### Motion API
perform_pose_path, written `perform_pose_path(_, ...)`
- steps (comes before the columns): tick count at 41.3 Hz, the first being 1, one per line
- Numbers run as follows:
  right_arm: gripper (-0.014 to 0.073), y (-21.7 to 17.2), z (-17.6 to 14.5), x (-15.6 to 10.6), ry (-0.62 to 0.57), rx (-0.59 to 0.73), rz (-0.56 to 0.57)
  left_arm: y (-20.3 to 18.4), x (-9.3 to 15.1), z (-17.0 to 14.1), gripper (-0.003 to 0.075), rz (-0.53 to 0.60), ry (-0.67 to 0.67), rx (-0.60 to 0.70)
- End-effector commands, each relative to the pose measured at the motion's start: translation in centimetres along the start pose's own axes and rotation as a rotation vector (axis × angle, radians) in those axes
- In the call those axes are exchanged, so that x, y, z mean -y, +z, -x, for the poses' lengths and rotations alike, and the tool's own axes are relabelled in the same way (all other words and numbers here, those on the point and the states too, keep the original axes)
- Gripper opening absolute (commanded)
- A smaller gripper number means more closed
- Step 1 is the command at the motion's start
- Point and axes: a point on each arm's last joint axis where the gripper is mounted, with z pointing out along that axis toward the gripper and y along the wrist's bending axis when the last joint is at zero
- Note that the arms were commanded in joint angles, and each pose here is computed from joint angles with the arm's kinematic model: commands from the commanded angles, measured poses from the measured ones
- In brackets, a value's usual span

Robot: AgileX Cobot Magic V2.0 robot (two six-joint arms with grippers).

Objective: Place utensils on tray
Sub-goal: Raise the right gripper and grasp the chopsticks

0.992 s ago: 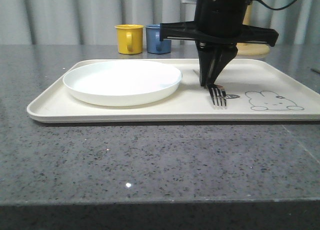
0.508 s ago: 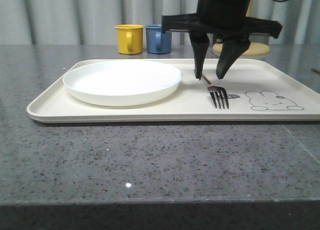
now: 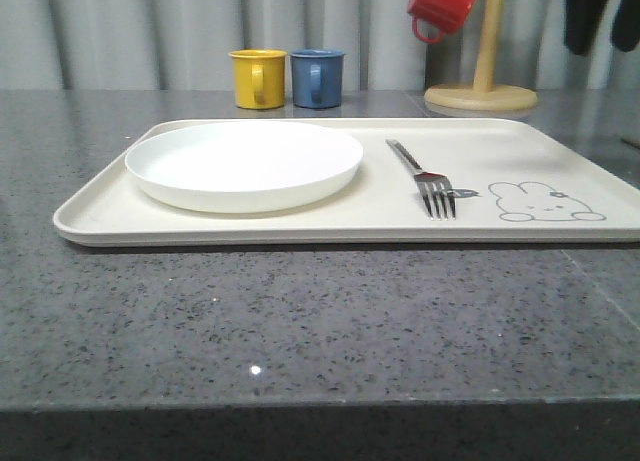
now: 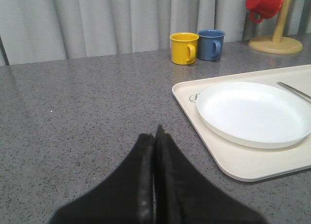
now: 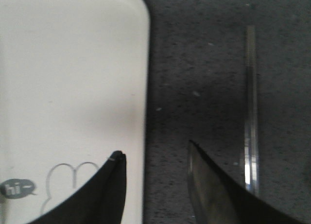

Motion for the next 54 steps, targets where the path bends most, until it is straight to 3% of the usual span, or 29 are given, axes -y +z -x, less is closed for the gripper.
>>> perform_pose_path(1,0.0335,-2.3,0.3,2.7,-0.001,0.071,-0.018,-0.2,-0.1,1.5,-0.0019,0.004,-0.011,0.096)
perform_pose_path(10,0.0335,0.5,-1.1,7.7,0.058,-0.001,-0.035,-0.2,-0.1,1.5,-0.0019,0.004,-0.011,0.096)
perform_pose_path(16,0.0336,2.2,-2.1,9.6,0.084,-0.025,-0.013,-0.2,-0.1,1.5,-0.0019,0.004,-0.011,0.096)
perform_pose_path(45,0.0333,7.3,-2.2,10.2,0.082,-0.138,0.02,-0.2,-0.1,1.5,-0.0019,0.004,-0.011,0.096)
perform_pose_path(48,0.0289,7.3,-2.2,10.1,0.082,-0.14,0.021,-0.2,-0.1,1.5,-0.0019,0.004,-0.011,0.096)
perform_pose_path(54,0.01,7.1,-2.2,10.1,0.082,-0.14,0.021,-0.2,-0.1,1.5,-0.0019,0.004,-0.011,0.096)
